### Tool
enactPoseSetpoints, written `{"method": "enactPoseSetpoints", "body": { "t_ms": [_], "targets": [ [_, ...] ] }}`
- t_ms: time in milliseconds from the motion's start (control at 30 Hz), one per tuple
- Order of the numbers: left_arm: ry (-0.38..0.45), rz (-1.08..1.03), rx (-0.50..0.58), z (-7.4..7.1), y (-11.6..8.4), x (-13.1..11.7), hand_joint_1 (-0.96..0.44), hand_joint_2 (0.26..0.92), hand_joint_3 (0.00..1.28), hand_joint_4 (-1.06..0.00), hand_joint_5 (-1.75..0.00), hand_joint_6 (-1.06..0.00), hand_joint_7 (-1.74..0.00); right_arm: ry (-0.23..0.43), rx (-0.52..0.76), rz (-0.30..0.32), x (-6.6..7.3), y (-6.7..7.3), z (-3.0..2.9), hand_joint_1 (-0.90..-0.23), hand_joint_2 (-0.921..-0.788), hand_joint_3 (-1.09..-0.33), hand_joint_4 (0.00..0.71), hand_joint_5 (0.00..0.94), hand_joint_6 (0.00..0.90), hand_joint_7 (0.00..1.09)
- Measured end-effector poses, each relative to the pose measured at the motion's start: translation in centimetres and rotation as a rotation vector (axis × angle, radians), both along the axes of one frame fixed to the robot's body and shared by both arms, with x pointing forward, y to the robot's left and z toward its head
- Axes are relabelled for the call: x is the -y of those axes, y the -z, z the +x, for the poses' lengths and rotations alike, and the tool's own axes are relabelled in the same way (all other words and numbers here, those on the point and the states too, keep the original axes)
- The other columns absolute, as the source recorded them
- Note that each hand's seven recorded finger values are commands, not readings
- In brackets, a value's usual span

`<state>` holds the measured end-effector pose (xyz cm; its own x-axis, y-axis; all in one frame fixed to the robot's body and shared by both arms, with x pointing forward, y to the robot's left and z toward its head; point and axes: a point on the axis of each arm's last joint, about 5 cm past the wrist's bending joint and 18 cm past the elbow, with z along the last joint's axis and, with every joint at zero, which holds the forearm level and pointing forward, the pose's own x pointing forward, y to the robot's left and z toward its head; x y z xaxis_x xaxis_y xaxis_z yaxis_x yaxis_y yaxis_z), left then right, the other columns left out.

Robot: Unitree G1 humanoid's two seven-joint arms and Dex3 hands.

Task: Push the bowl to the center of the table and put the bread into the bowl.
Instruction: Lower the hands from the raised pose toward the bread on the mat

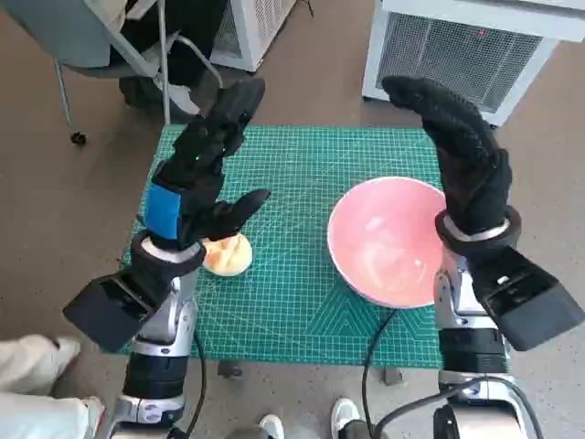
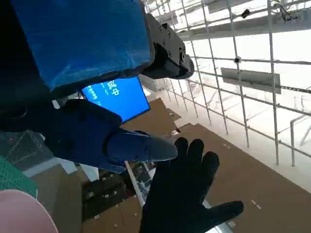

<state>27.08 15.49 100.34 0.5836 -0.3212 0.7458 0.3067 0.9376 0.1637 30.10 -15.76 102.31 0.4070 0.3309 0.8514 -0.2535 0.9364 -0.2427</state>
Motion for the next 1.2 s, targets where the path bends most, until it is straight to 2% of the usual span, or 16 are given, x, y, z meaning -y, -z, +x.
{"method": "enactPoseSetpoints", "body": {
  "t_ms": [367,800,967,1200],
  "targets": [
    [0.0,-0.001,-0.007,0.0,0.1,0.0,-0.48,0.921,0.22,-0.34,0.0,-0.47,-0.02,0.002,-0.004,0.005,0.1,0.1,-0.03,-0.585,-0.921,-0.814,0.253,0.0,-0.001,0.66],
    [0.0,-0.002,-0.006,0.0,0.1,0.0,-0.49,0.921,0.21,-0.34,0.0,-0.47,-0.01,0.001,-0.018,0.013,0.2,0.3,-0.05,-0.572,-0.921,-0.814,0.243,0.0,-0.001,0.63],
    [0.0,-0.003,-0.005,0.0,0.1,0.0,-0.49,0.921,0.21,-0.34,0.0,-0.47,-0.01,0.006,-0.02,0.018,0.3,0.3,-0.18,-0.562,-0.921,-0.838,0.224,0.0,-0.001,0.61],
    [-0.004,-0.005,-0.012,-0.1,0.3,0.0,-0.48,0.921,0.21,-0.34,0.0,-0.46,-0.01,0.072,-0.025,0.053,1.5,0.8,-0.67,-0.537,-0.921,-0.873,0.213,0.001,-0.001,0.59]
  ]
}}
